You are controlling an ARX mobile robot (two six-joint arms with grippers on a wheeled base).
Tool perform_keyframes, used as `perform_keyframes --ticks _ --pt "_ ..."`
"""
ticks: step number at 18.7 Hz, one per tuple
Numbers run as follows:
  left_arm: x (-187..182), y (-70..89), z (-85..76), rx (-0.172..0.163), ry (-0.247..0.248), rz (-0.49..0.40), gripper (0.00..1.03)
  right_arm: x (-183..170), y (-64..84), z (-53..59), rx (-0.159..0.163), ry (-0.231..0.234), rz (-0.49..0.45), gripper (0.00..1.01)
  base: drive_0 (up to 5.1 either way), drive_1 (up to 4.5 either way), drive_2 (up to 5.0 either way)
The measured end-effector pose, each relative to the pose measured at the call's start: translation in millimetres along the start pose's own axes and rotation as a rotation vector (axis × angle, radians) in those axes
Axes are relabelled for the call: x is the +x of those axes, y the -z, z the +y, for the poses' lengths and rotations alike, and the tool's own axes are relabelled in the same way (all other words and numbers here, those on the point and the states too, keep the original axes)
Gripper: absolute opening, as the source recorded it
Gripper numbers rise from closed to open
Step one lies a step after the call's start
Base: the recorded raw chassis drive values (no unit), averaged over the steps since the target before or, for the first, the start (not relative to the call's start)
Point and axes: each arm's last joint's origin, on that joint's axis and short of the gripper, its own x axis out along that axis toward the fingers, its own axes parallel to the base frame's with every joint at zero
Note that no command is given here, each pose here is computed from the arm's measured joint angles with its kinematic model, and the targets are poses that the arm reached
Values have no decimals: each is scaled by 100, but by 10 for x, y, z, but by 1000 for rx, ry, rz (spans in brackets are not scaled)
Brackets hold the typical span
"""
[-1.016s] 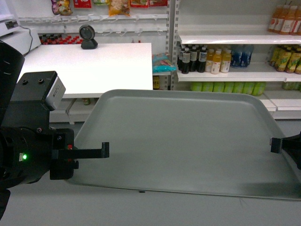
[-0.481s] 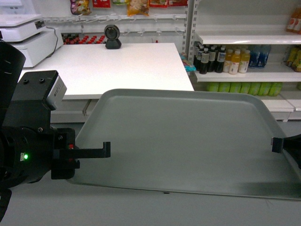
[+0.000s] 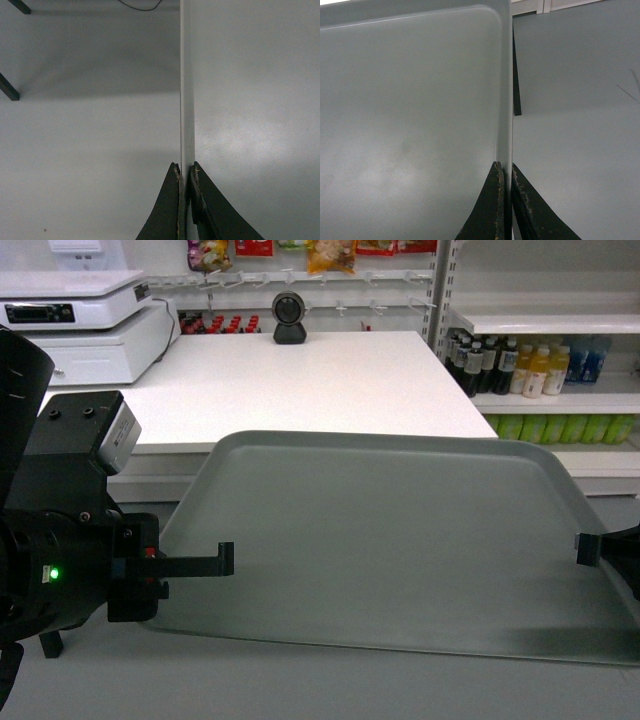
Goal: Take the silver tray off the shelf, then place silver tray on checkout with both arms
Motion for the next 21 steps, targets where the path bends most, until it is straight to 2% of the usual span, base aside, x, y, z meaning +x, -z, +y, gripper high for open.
perform_keyframes --ticks 6,21 --pt "6 -5 25 2 -9 -1 3 2 -7 21 -3 -8 -5 3 -90 34 34" --pt "-1 1 4 7 -6 -1 3 1 0 12 -2 0 -1 3 0 428 -429"
